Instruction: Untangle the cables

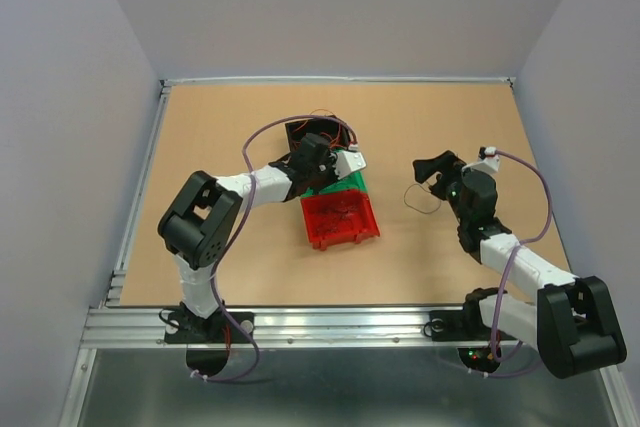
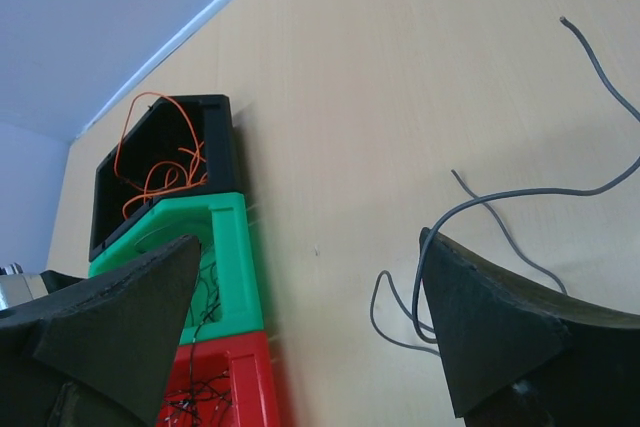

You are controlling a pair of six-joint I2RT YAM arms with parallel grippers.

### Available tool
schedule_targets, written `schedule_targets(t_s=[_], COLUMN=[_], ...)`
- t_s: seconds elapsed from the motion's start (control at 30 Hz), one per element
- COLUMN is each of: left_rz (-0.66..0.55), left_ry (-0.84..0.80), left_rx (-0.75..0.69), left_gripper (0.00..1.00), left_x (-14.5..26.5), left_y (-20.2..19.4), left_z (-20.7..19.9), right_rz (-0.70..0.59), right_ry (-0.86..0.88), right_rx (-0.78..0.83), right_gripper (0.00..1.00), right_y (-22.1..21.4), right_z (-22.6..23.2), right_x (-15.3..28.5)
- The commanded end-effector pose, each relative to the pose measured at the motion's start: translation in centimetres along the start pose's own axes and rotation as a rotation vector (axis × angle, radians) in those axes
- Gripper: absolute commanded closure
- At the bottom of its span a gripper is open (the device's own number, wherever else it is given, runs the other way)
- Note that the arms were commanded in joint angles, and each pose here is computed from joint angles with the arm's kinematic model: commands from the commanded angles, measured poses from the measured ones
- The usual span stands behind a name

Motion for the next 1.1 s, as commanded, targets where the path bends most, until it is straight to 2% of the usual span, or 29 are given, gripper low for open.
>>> schedule_targets(t_s=[0.0, 0.1, 0.13, 0.17, 0.2, 0.27, 0.3, 0.4, 0.43, 0.53, 0.57, 0.67, 0.7, 0.73, 0.77, 0.8, 0.83, 0.87, 0.9, 0.93, 1.0, 1.07], left_rz=[0.032, -0.019, -0.044, -0.064, -0.078, -0.129, -0.147, -0.234, -0.279, -0.342, -0.39, -0.505, -0.538, -0.556, -0.571, -0.59, -0.578, -0.582, -0.584, -0.59, -0.607, -0.612], left_ry=[-0.059, -0.072, -0.055, -0.044, -0.032, 0.02, 0.038, 0.106, 0.133, 0.156, 0.154, 0.13, 0.116, 0.103, 0.103, 0.084, 0.091, 0.092, 0.1, 0.123, 0.152, 0.209], left_rx=[0.033, 0.023, 0.017, 0.018, 0.015, 0.009, 0.009, -0.003, -0.011, -0.011, -0.021, -0.056, -0.072, -0.079, -0.086, -0.101, -0.095, -0.092, -0.083, -0.062, -0.056, -0.051], left_gripper=[1.0, 0.78, 0.65, 0.58, 0.53, 0.46, 0.43, 0.3, 0.25, 0.22, 0.21, 0.2, 0.19, 0.19, 0.19, 0.18, 0.19, 0.19, 0.19, 0.19, 0.2, 0.2], left_x=[2.5, 3.4, 4.2, 4.5, 4.9, 6.6, 7.2, 10.2, 11.6, 13.6, 14.7, 16.3, 16.5, 16.4, 15.9, 15.3, 14.0, 13.4, 12.9, 12.1, 11.9, 12.1], left_y=[-1.6, -0.9, -0.4, -0.1, 0.1, 1.2, 1.6, 3.7, 4.8, 6.5, 7.6, 10.0, 11.1, 11.9, 12.8, 13.9, 14.1, 14.3, 14.3, 13.8, 13.1, 11.7], left_z=[-0.7, -0.8, -0.4, -0.4, -0.3, 0.7, 1.0, 2.5, 3.2, 4.1, 4.5, 4.8, 4.5, 4.3, 4.5, 3.7, 3.6, 3.2, 2.8, 2.0, 1.1, 0.3], right_rz=[-0.028, -0.026, -0.015, -0.009, 0.006, 0.023, 0.023, 0.032, 0.051, 0.076, 0.131, 0.174, 0.169, 0.185, 0.136, 0.115, 0.058, 0.025, -0.006, -0.015, -0.094, -0.136], right_ry=[0.066, -0.037, -0.073, -0.088, -0.088, -0.055, -0.044, 0.002, 0.033, 0.142, 0.207, 0.329, 0.335, 0.288, 0.202, 0.14, 0.018, -0.045, -0.108, -0.187, -0.372, -0.466], right_rx=[0.017, 0.025, 0.032, 0.039, 0.051, 0.067, 0.071, 0.087, 0.086, 0.081, 0.085, 0.092, 0.098, 0.109, 0.115, 0.114, 0.095, 0.074, 0.054, 0.048, 0.002, -0.011], right_gripper=[0.06, 0.06, 0.08, 0.1, 0.23, 0.42, 0.61, 0.92, 0.99, 0.99, 0.99, 1.0, 0.99, 0.83, 0.64, 0.51, 0.19, 0.08, 0.02, 0.0, 0.0, 0.0], right_y=[1.0, 1.4, 1.3, 1.3, 1.2, 1.0, 1.0, 1.0, 0.8, 1.0, 0.3, 0.3, 0.5, 0.4, 1.0, 1.3, 1.7, 1.8, 1.7, 1.4, 1.8, 2.3], right_z=[2.1, 1.7, 1.3, 1.2, 1.4, 2.0, 2.3, 3.5, 4.2, 6.0, 6.8, 8.6, 8.9, 8.4, 7.6, 7.0, 5.3, 4.4, 3.2, 1.8, -0.5, -1.1], right_x=[-0.2, -0.8, -1.2, -1.3, -1.4, -1.5, -1.4, -1.0, -0.7, 0.3, 0.8, 1.9, 2.0, 1.9, 1.3, 1.0, 0.3, 0.1, -0.2, -0.5, -0.7, -1.3])
Point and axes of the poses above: each gripper's point midway between its finger pads, its own x axis back along the fingers, its own z axis along the line the jaws close on, y = z × x, the point moved 6 cm from there along x, back along the fingers, and after that the axes turned 15 degrees about -x, right-handed, at the moved point
